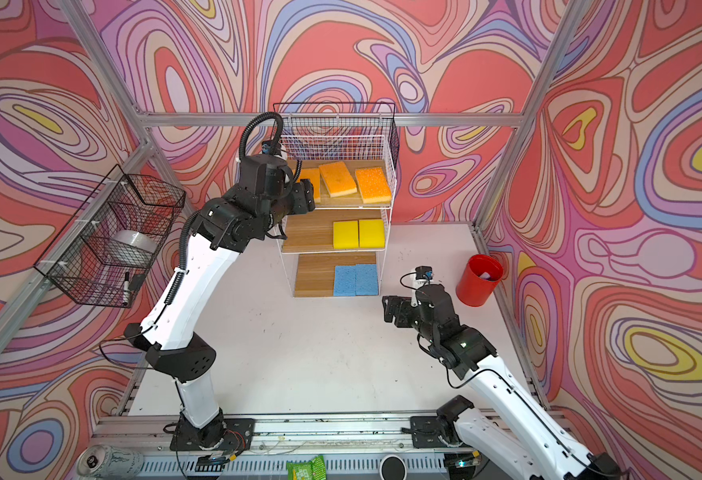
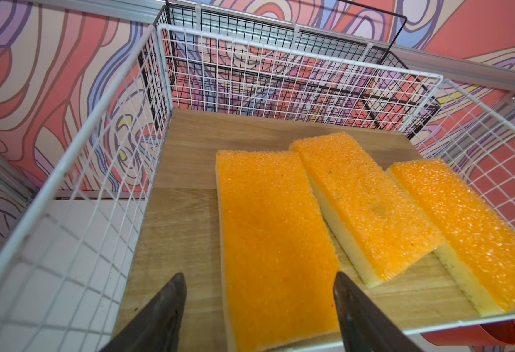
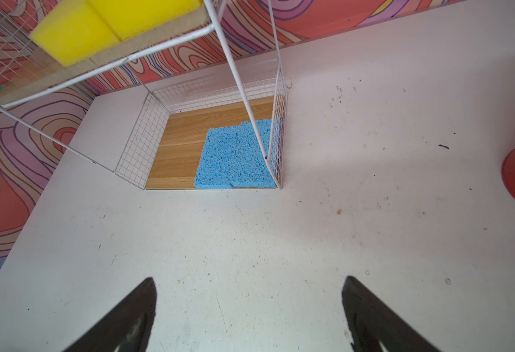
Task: Place and organize the cleaning sponges onto the shelf
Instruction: 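Open the left gripper and release the orange sponge on the top shelf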
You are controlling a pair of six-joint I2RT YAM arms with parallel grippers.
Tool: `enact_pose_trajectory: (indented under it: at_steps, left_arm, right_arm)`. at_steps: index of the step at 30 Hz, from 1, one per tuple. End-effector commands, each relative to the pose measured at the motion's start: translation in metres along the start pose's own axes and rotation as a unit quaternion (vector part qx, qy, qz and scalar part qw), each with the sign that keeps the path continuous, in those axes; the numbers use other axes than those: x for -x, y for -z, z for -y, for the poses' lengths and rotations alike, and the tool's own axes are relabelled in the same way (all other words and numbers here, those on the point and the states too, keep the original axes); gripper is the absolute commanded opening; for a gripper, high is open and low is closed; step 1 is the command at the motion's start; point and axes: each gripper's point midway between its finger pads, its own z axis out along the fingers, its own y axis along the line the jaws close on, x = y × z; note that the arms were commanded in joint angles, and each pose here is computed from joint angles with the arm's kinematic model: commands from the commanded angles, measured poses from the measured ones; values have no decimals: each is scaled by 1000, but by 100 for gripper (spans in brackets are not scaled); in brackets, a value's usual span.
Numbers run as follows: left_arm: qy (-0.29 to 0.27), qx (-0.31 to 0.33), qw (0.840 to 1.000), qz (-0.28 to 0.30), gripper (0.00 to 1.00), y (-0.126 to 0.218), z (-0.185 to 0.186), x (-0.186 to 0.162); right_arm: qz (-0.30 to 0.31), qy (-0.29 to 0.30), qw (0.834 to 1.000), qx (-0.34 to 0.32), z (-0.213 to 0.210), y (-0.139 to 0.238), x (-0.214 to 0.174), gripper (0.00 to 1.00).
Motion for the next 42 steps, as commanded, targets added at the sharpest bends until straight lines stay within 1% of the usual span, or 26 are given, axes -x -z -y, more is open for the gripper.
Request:
enact_pose_trajectory:
  at_steps: [1, 6, 9, 15, 26, 30, 34, 42]
  left_arm:
    - [-15, 12, 1000, -2, 78, -4, -2, -1]
    - [-15, -15, 1000, -14, 79, -13, 9, -2]
    - [0, -36, 999, -27, 79, -18, 12, -5]
    - [7, -42, 998, -37, 79, -21, 14, -10]
    - [33, -83, 995, -38, 78, -27, 32, -11]
    - [30, -86, 995, -35, 79, -30, 33, -10]
    - [39, -96, 994, -40, 79, -35, 34, -10]
    - [46, -103, 993, -36, 83, -39, 27, -3]
  right_arm:
    - [4, -3, 1000, -1, 1, -2, 0, 98]
    - [3, -3, 1000, -2, 2, -2, -1, 98]
    - [1, -3, 1000, -2, 2, -3, -2, 98]
    - [3, -2, 1000, -1, 2, -2, -1, 98]
    - [2, 1, 1000, 0, 0, -4, 1, 98]
    - [2, 1, 1000, 0, 0, -4, 2, 98]
    - [2, 2, 1000, 0, -1, -4, 3, 99]
    - [2, 3, 1000, -1, 0, -4, 3, 98]
